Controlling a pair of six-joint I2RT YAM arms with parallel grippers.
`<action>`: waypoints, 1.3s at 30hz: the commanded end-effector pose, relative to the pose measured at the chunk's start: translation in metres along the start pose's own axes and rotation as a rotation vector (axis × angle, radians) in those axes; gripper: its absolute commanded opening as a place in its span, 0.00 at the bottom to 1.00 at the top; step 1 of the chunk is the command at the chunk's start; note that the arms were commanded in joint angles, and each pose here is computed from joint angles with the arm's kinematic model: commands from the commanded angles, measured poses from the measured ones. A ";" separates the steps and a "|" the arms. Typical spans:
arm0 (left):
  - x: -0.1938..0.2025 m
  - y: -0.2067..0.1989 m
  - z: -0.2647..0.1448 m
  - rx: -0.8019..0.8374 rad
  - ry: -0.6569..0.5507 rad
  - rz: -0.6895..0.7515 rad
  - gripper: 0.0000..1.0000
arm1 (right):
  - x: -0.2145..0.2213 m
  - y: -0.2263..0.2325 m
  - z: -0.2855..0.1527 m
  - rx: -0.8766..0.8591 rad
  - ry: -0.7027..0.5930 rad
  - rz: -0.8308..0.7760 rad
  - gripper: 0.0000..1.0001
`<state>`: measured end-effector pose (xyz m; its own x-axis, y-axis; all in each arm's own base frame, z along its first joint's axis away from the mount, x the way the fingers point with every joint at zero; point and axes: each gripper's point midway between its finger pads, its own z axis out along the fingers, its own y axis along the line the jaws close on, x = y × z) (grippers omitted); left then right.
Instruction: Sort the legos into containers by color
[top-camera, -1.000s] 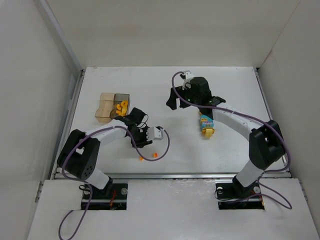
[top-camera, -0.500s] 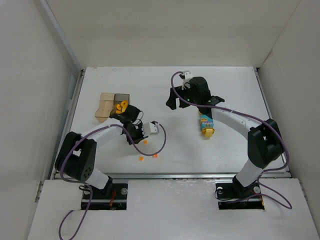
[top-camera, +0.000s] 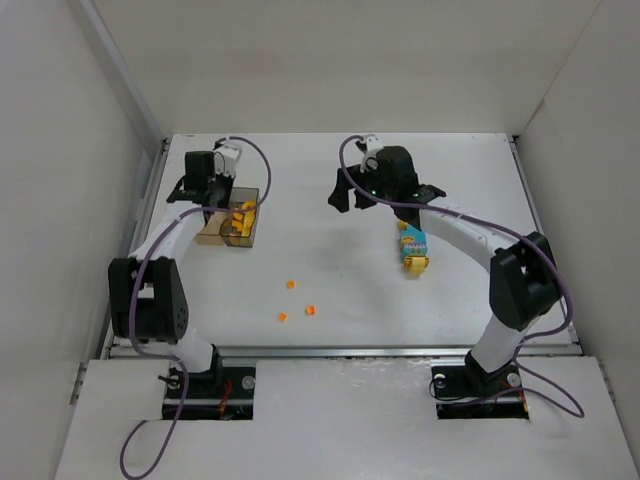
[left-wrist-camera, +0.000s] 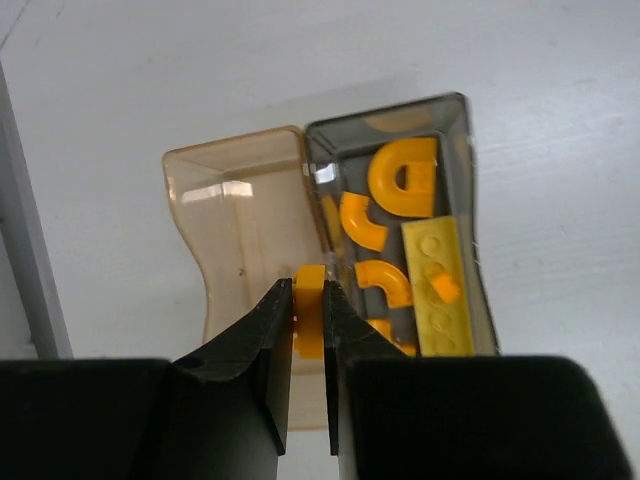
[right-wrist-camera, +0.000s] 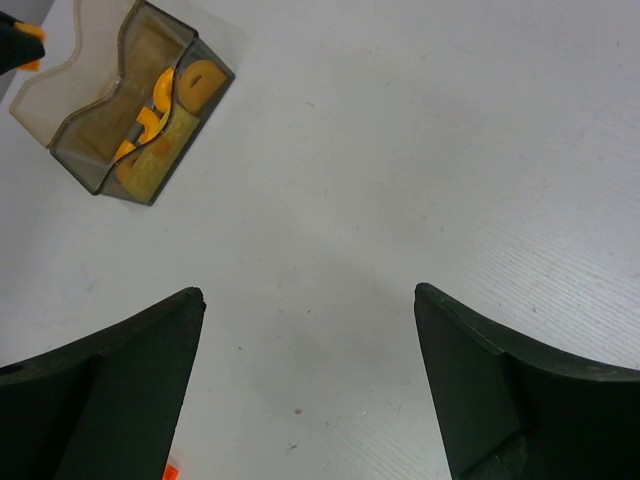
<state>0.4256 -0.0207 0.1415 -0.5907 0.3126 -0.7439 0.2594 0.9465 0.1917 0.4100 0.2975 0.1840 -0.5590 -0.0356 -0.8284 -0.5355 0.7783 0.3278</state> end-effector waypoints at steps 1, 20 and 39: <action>-0.016 0.029 0.017 -0.068 -0.005 -0.142 0.00 | -0.032 0.005 0.000 -0.025 -0.065 -0.018 0.91; -0.001 -0.025 0.037 0.188 0.050 -0.086 0.40 | -0.026 -0.010 0.002 0.007 -0.048 -0.003 0.91; -0.102 0.022 -0.065 -0.292 -0.174 0.240 1.00 | -0.016 -0.017 -0.025 0.071 -0.063 -0.001 0.91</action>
<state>0.4451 -0.0485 0.1566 -0.5977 0.3944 -0.6980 0.3053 0.9170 0.2568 0.4117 0.2786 0.1729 -0.5831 -0.0328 -0.8117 -0.4902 0.8110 0.3193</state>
